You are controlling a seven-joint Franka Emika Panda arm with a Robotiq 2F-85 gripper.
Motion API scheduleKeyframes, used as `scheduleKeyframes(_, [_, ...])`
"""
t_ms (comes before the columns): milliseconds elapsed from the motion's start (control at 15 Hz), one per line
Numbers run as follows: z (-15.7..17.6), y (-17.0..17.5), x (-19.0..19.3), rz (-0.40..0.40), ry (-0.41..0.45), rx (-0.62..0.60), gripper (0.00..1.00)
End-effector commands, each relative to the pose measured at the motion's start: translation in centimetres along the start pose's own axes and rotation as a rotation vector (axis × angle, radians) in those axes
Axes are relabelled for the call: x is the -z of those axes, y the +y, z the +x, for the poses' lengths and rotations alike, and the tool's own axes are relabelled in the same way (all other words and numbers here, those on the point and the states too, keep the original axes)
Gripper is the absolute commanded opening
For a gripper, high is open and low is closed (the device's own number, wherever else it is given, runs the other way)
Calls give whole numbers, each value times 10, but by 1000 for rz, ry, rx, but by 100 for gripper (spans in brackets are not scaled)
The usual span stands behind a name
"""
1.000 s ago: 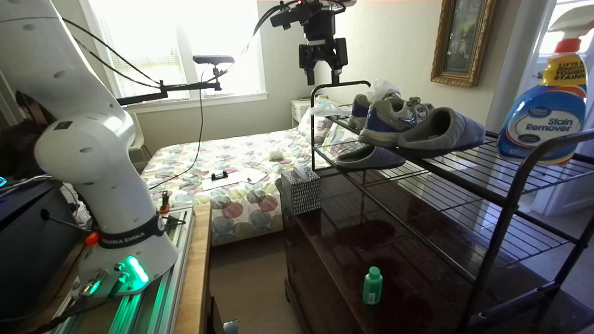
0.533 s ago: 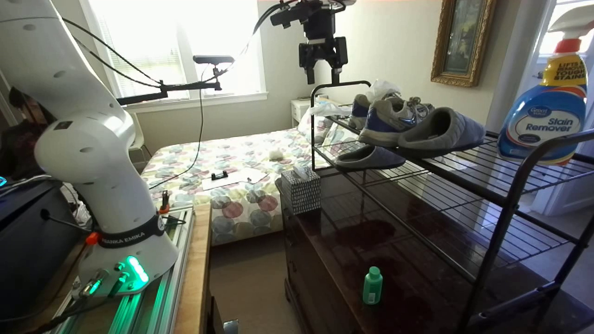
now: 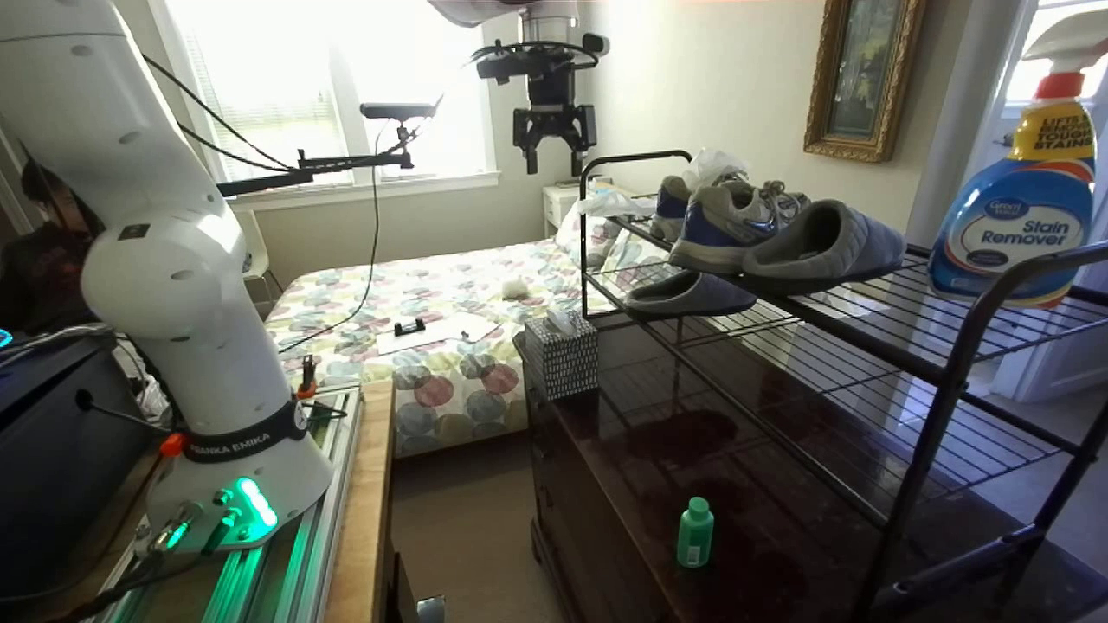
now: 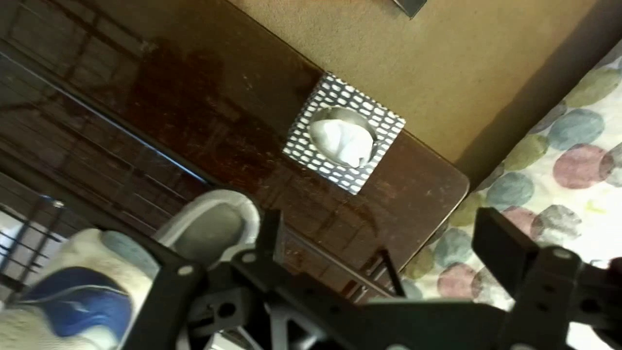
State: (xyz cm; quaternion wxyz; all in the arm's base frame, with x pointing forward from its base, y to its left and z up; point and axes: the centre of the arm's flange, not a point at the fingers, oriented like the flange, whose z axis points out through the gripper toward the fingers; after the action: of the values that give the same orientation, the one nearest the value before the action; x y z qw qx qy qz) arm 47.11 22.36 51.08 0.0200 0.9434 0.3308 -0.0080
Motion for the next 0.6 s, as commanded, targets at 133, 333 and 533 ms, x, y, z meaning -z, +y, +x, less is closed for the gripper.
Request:
scheduleKeyframes(133, [56,-51,-42,-34,7,213,100])
scheduleKeyframes(333, [84,-63,-52,-28,47,350,100])
scheduleKeyframes(533, [124,-61,-55,-77,82,355,100])
